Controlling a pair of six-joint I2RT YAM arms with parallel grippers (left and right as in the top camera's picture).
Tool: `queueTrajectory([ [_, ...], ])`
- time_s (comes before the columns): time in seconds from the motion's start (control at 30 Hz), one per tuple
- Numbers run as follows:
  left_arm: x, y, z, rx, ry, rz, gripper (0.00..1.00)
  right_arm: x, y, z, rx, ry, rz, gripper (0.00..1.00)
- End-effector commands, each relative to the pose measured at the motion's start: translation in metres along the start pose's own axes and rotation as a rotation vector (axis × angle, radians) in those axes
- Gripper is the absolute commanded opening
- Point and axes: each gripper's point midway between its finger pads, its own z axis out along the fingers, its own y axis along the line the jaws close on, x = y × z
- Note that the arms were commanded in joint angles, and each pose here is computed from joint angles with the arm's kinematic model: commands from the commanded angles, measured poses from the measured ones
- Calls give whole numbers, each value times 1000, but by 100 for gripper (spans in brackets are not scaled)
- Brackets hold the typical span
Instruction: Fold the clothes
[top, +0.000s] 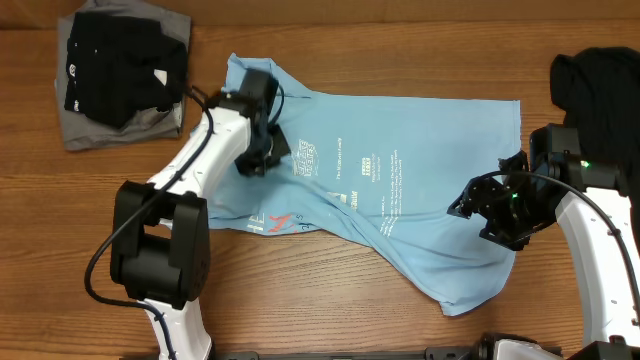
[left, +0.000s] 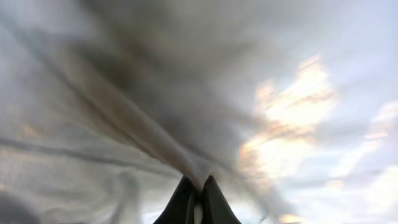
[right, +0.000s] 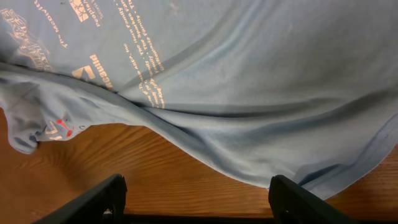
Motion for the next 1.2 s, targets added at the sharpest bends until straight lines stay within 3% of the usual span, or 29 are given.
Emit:
queueTrajectory([
  [0.0, -30, -23, -23, 66, -91, 19, 4, 0, 0, -3, 8, -24, -16, 77],
  [0.13, -54, -38, -29, 120, -195, 25, 5, 0, 0, -3, 9, -22, -15, 77],
  [0.17, -61, -40, -30, 125, -225, 25, 10, 0, 0, -3, 9, -21, -14, 77],
  [0.2, -67, -41, -30, 125, -252, 24, 25, 1, -1, -3, 10, -19, -14, 78],
  [0.3, -77, -45, -32, 132, -300, 28, 93, 3, -1, -3, 13, -10, -10, 77],
  [0.33, -78, -46, -33, 136, -305, 37, 100, 4, -2, -3, 14, -6, -8, 77],
  [0.57, -61, -33, -44, 67, -221, 58, 100, 21, -7, -4, 36, 60, 24, 77],
  [0.73, -40, -17, -58, -6, -127, 55, 100, 42, -13, -4, 58, 140, 100, 60],
  [0.97, -25, -3, -57, -64, -64, 52, 100, 75, -28, 17, 64, 193, 188, 61],
  [1.17, -23, -3, -57, -67, -58, 55, 100, 96, -41, 29, 60, 174, 259, 73],
])
